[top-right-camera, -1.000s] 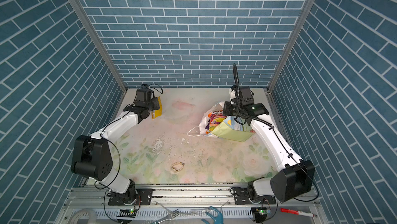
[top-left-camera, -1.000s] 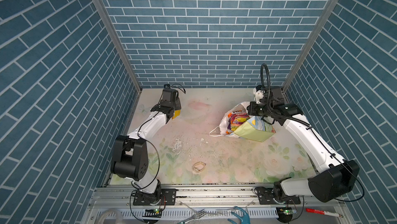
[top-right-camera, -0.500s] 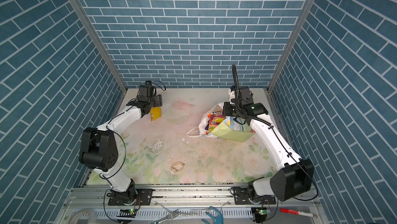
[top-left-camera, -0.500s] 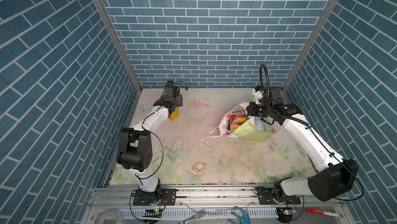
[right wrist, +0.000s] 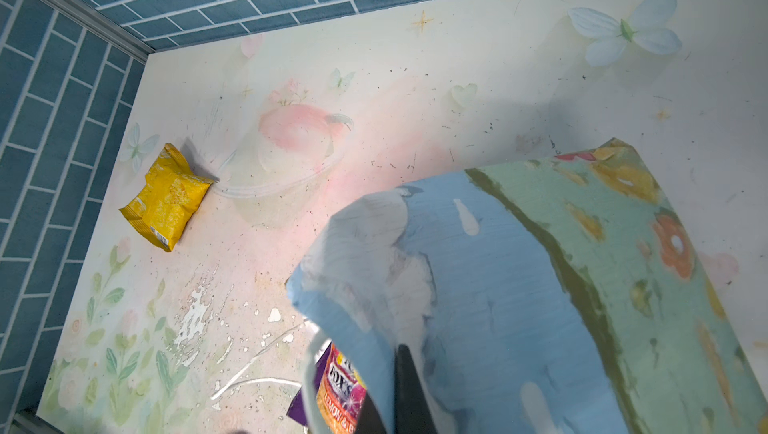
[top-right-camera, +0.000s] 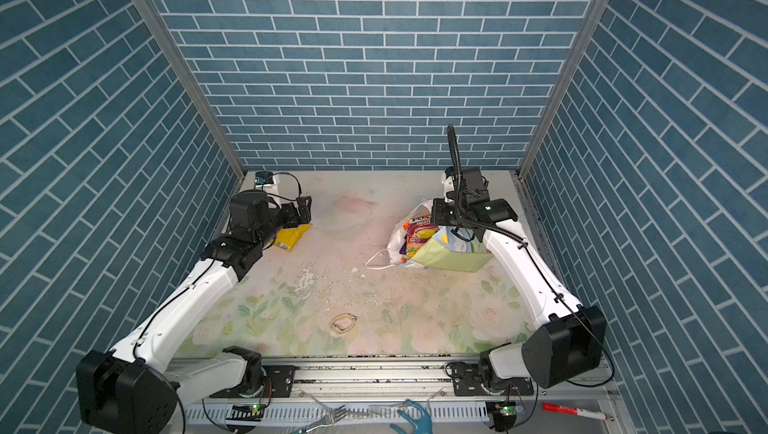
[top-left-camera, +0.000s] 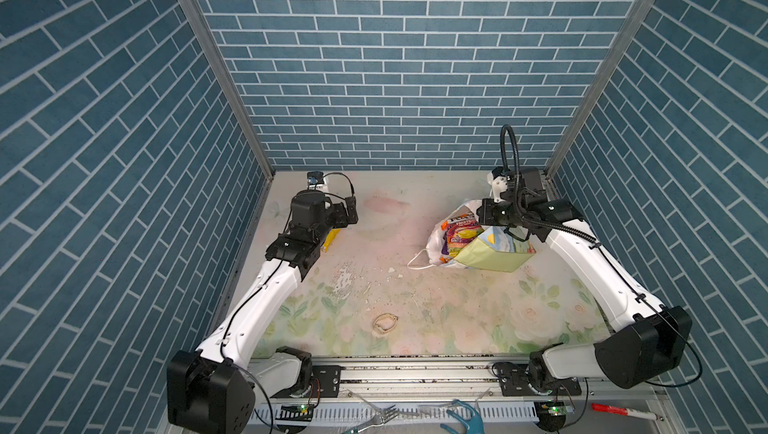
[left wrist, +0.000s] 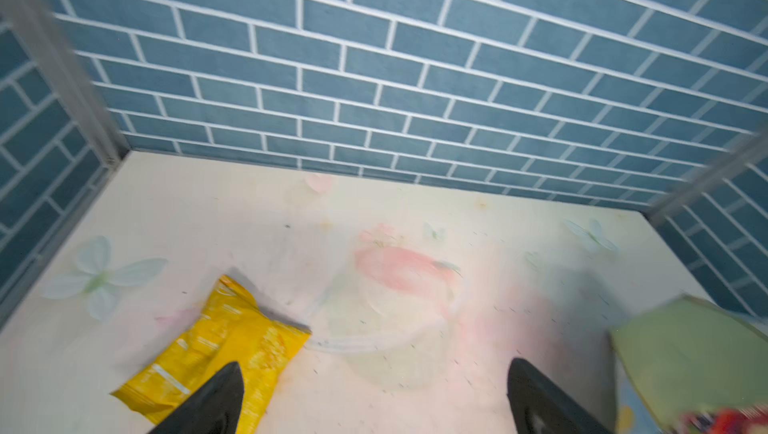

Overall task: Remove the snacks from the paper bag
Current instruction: 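Pull the yellow chip bag out with the left gripper and drop it, then reach the left gripper into the bag mouth toward the Fox's candy bag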

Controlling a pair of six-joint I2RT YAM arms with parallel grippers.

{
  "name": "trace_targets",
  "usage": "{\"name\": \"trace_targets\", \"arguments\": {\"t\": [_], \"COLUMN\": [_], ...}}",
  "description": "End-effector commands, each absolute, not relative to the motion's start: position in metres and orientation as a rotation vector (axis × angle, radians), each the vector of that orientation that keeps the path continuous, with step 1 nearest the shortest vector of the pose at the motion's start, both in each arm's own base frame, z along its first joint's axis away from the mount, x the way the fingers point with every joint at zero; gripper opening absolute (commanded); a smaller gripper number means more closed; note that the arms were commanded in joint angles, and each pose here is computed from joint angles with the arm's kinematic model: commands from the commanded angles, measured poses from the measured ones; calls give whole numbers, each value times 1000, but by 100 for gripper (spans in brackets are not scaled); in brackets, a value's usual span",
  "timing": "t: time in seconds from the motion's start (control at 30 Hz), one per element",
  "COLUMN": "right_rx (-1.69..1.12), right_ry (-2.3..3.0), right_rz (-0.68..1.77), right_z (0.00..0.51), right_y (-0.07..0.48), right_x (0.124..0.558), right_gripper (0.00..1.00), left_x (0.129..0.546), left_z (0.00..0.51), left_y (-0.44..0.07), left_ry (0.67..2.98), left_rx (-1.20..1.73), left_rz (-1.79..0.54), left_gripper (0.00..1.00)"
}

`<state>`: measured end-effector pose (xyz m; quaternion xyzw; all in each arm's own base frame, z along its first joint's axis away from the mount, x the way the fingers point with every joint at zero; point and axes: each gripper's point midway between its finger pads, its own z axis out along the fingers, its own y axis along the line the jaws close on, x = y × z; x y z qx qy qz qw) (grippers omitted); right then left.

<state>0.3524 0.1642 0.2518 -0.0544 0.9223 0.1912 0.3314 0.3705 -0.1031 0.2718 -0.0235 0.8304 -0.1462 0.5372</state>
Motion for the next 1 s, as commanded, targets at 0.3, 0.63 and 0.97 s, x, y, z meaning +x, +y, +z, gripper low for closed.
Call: {"name": "trace_targets", "arguments": {"t": [0.3,0.63,0.97], "right_rx": [-136,-142,-141], "right_ry": [2330,2312,2300], "right_rz": [410,485,546], "right_z": [258,266,271], "right_y": [150,159,176], "right_x": [354,352,356], "right_gripper": [0,0,0], "left_x": [307,296,292], "left_z": [288,274,253], "left_y": [-173,-247,-298], "left_ry": [1906,1909,1950], "left_rx": [92,235,317], "left_rz": [-686,-808,-882], "left_gripper": [100,96,88]}}
